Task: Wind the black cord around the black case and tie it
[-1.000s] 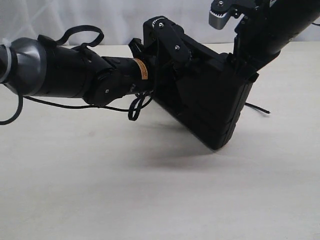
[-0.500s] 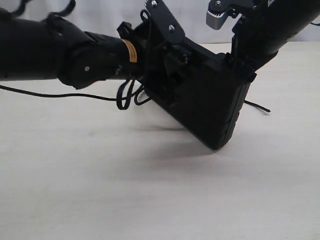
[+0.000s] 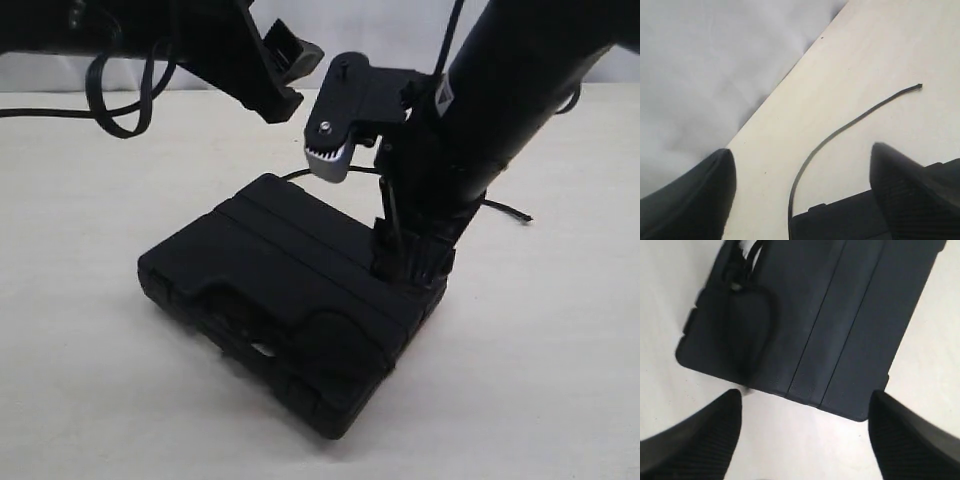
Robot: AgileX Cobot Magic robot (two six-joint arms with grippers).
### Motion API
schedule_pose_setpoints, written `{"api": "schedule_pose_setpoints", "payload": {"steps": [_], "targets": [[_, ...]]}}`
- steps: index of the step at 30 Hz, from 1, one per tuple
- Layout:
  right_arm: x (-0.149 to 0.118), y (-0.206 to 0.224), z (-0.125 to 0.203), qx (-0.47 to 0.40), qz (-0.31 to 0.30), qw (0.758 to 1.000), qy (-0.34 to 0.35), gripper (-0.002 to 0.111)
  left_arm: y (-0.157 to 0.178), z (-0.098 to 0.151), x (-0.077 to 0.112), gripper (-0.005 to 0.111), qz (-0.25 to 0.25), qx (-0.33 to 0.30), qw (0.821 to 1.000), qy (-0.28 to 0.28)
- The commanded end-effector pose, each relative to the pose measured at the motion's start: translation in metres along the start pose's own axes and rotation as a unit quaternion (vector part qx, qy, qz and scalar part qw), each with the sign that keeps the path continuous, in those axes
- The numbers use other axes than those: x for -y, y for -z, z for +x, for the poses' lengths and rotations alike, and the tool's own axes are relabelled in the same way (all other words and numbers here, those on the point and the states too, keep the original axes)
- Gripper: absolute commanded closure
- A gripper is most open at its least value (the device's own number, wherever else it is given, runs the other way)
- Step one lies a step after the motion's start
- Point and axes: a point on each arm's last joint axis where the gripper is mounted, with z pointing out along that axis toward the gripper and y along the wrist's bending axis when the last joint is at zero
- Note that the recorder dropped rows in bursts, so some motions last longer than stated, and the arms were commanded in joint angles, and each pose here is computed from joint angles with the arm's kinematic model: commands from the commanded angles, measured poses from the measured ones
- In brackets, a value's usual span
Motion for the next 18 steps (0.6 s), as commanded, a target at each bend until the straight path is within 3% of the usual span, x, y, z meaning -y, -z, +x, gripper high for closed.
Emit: {"api": "schedule_pose_setpoints", "payload": {"steps": [1,5,8,14,18], "targets": [[0.006,0.004,-0.003,0.0,0.091,0.994,-0.065,0.041,0.005,0.008,0.002,0.037,0.013,-0.049,0.999,0.016],[0.028,0.013,0.008,-0.015,0.145,0.974,-0.174,0.041,0.007,0.027,0.011,0.037,0.047,-0.146,0.988,0.017],[0.055,0.019,0.025,-0.001,0.165,0.945,-0.283,0.041,0.001,0.047,0.031,0.037,0.101,-0.186,0.977,-0.038],[0.1,0.025,0.072,0.011,0.175,0.885,-0.431,0.041,-0.029,0.075,0.1,0.037,0.262,-0.162,0.934,-0.181],[0.109,0.026,0.079,0.045,0.146,0.876,-0.458,0.041,-0.055,0.089,0.12,0.037,0.268,-0.163,0.925,-0.215]]}}
